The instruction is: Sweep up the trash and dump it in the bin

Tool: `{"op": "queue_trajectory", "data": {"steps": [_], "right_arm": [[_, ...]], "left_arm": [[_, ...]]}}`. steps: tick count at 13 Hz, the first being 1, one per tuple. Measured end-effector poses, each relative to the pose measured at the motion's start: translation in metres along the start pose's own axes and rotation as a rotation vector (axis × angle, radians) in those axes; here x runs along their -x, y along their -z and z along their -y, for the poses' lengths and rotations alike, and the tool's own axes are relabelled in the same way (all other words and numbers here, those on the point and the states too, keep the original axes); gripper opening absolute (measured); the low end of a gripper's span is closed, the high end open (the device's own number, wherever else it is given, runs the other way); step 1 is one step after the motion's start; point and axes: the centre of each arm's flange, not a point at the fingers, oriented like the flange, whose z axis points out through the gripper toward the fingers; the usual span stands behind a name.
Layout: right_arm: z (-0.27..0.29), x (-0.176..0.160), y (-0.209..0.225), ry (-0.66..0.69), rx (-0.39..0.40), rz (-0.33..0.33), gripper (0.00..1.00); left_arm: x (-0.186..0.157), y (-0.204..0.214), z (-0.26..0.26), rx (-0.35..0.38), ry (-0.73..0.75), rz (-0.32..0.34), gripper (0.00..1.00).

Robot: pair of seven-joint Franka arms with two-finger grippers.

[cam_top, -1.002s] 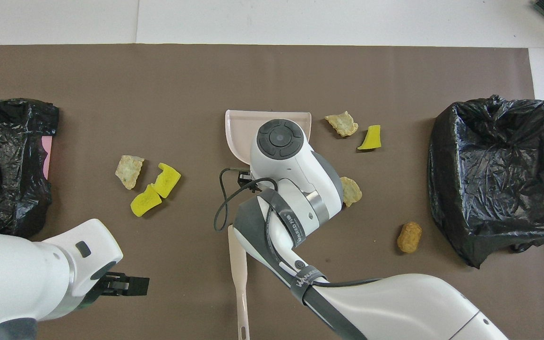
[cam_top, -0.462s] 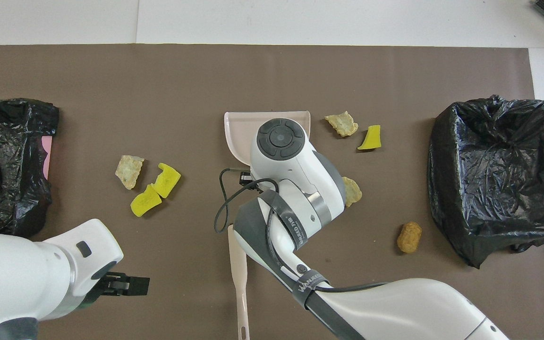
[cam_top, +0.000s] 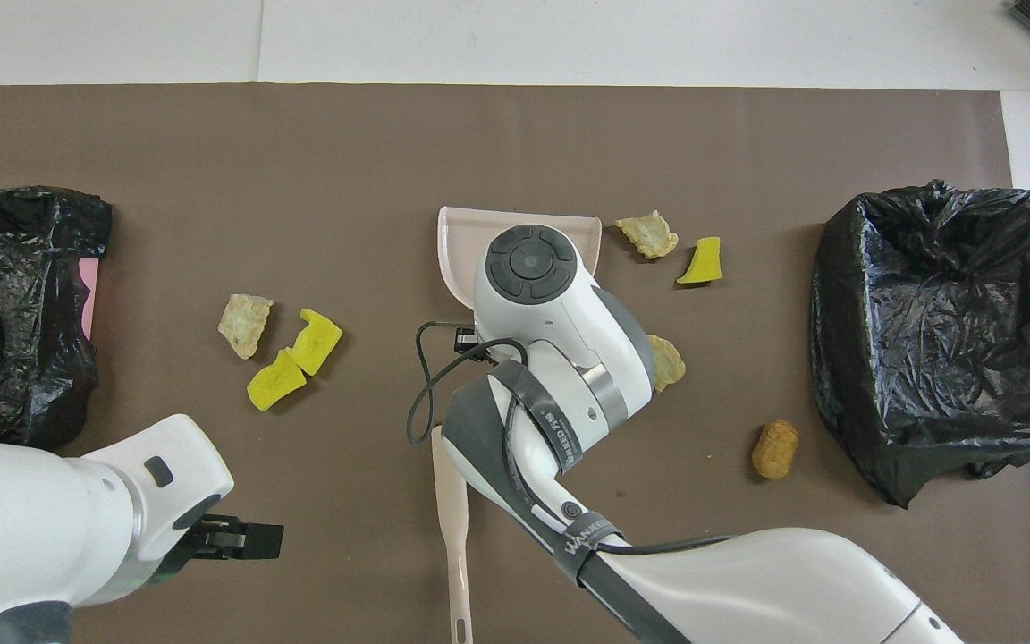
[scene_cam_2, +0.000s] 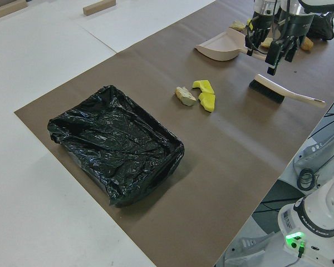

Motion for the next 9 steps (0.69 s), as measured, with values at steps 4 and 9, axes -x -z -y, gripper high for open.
{"op": "queue_trajectory", "data": {"steps": [4, 9], "right_arm": [[-0.001, 0.003, -0.001, 0.004, 0.004, 0.002, 0.33], [-0.003, 0.005, -0.004, 0.011, 0.012, 0.009, 0.32]], "left_arm": [[-0.003, -0.01, -0.024, 0.022, 0.052, -0.064, 1.0], [0.006, -0.043, -0.058, 0.014, 0.081, -0.068, 1.0]]}}
